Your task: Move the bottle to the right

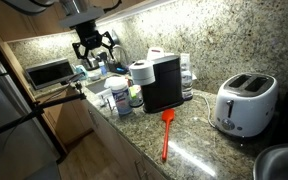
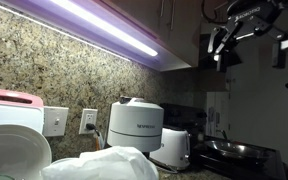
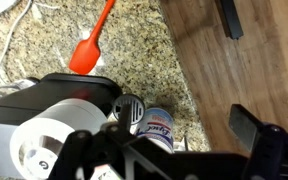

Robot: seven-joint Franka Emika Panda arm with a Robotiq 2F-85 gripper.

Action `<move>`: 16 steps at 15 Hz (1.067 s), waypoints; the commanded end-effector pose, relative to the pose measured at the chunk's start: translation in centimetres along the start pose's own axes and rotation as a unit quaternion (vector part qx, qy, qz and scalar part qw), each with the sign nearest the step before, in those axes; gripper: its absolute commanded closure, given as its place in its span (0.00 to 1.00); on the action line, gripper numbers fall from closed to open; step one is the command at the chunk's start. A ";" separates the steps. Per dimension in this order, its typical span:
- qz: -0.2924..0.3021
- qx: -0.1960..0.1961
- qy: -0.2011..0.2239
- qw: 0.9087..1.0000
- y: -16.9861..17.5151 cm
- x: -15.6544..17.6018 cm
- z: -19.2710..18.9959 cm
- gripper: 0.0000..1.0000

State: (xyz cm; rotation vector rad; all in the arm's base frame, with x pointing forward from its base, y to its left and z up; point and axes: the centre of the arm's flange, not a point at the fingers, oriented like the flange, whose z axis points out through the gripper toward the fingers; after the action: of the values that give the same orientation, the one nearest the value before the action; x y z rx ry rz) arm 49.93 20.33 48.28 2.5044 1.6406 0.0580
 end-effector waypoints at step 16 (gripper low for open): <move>-0.153 0.008 -0.064 0.986 1.2 3.3 3.3 0.00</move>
State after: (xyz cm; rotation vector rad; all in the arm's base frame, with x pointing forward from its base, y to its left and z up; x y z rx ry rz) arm 51.13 20.80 44.89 2.3206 1.8299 -0.1323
